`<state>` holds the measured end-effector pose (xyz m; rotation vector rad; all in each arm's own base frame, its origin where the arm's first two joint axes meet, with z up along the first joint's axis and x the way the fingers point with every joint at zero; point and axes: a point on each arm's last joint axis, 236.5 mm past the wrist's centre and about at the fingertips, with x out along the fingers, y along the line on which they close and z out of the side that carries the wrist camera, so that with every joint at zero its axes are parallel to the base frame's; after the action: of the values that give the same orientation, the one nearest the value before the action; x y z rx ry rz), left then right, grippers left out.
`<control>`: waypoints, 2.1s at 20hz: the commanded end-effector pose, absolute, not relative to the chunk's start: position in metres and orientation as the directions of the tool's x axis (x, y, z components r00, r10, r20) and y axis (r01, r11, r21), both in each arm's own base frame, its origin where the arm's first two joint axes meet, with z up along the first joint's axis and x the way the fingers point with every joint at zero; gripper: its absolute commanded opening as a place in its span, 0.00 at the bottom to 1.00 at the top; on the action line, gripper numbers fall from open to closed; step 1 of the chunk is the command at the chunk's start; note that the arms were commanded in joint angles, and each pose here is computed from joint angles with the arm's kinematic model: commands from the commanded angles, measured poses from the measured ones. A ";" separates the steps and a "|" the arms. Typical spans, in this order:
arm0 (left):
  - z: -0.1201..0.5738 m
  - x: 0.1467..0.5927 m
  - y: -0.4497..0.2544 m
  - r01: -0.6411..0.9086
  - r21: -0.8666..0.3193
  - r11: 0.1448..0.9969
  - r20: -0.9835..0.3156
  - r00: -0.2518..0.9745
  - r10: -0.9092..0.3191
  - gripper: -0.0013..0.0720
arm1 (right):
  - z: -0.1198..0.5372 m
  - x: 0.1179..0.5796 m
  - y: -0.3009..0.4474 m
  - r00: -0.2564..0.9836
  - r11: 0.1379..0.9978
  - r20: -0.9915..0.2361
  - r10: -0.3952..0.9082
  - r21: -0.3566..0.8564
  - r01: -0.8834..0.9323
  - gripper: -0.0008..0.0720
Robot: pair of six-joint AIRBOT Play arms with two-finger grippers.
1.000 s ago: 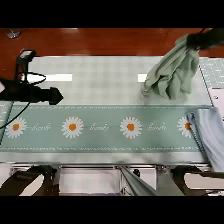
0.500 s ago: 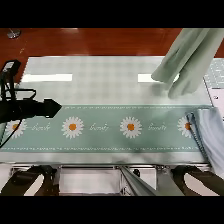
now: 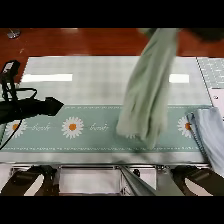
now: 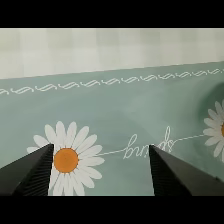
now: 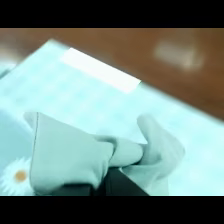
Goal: Fold the shirts.
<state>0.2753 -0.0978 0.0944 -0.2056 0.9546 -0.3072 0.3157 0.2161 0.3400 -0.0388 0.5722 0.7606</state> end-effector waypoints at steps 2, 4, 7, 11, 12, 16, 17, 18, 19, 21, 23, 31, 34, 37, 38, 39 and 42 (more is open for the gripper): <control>0.095 0.278 -0.098 0.175 -0.302 0.937 -0.762 0.547 -0.347 0.98 | 0.209 0.276 0.318 0.255 0.600 -0.649 0.717 0.387 -0.700 0.04; 0.095 0.278 -0.098 0.174 -0.302 0.937 -0.762 0.547 -0.347 0.98 | 0.142 0.252 0.356 0.103 0.566 -0.698 0.709 0.476 -0.673 0.04; 0.095 0.278 -0.098 0.183 -0.295 0.938 -0.762 0.547 -0.347 0.98 | 0.062 0.224 0.390 -0.071 0.563 -0.759 0.647 0.538 -0.628 0.04; 0.095 0.277 -0.098 0.202 -0.283 0.938 -0.763 0.544 -0.348 0.98 | 0.048 0.243 0.379 -0.069 0.603 -0.775 0.628 0.541 -0.586 0.88; 0.095 0.277 -0.098 0.201 -0.284 0.937 -0.764 0.543 -0.348 0.98 | 0.056 0.259 0.358 -0.040 0.631 -0.779 0.625 0.534 -0.563 0.88; 0.069 0.270 -0.100 0.175 -0.301 0.938 -0.829 0.438 -0.348 0.98 | 0.083 0.335 0.189 0.197 0.853 -0.861 0.468 0.383 -0.354 0.88; 0.055 0.268 -0.100 0.164 -0.304 0.938 -0.858 0.382 -0.344 0.98 | 0.081 0.340 0.137 0.238 0.906 -0.886 0.397 0.337 -0.257 0.87; 0.039 0.266 -0.101 0.152 -0.307 0.939 -0.884 0.321 -0.341 0.98 | 0.075 0.337 0.096 0.260 0.935 -0.901 0.348 0.315 -0.161 0.87; 0.020 0.264 -0.103 0.137 -0.319 0.938 -0.907 0.244 -0.344 0.98 | 0.063 0.327 0.063 0.269 0.947 -0.909 0.320 0.316 -0.058 0.87; -0.009 0.262 -0.125 0.146 -0.405 0.902 -0.900 0.108 -0.422 0.98 | 0.032 0.294 0.029 0.243 0.932 -0.916 0.318 0.349 0.096 0.87; -0.028 0.257 -0.161 0.144 -0.551 0.822 -0.832 -0.020 -0.554 0.98 | 0.001 0.259 0.028 0.189 0.912 -0.917 0.352 0.381 0.151 0.87; -0.076 0.231 -0.213 0.264 -0.617 0.741 -0.785 -0.265 -0.560 0.05 | -0.056 0.200 0.067 0.056 0.845 -0.874 0.484 0.482 0.232 0.87; -0.050 0.277 -0.211 0.301 -0.598 0.743 -0.798 -0.140 -0.586 0.05 | -0.058 0.194 0.069 0.037 0.843 -0.872 0.488 0.482 0.237 0.87; -0.028 0.317 -0.194 0.249 -0.590 0.768 -0.796 -0.021 -0.605 0.05 | -0.061 0.189 0.074 0.001 0.851 -0.872 0.489 0.477 0.220 0.87; -0.025 0.323 -0.190 0.231 -0.590 0.774 -0.796 -0.003 -0.606 0.06 | -0.065 0.182 0.083 -0.047 0.858 -0.869 0.492 0.475 0.193 0.87; -0.026 0.323 -0.189 0.229 -0.589 0.775 -0.796 -0.003 -0.605 0.05 | -0.070 0.176 0.093 -0.096 0.867 -0.866 0.490 0.472 0.160 0.87; -0.026 0.320 -0.194 0.241 -0.590 0.771 -0.796 -0.013 -0.605 0.05 | -0.094 0.169 0.103 -0.189 0.903 -0.884 0.427 0.407 0.137 0.87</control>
<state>0.3135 -0.1942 -0.0301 -0.3101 1.4524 -0.6963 0.1761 0.0948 -0.0766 0.4917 1.6889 0.2894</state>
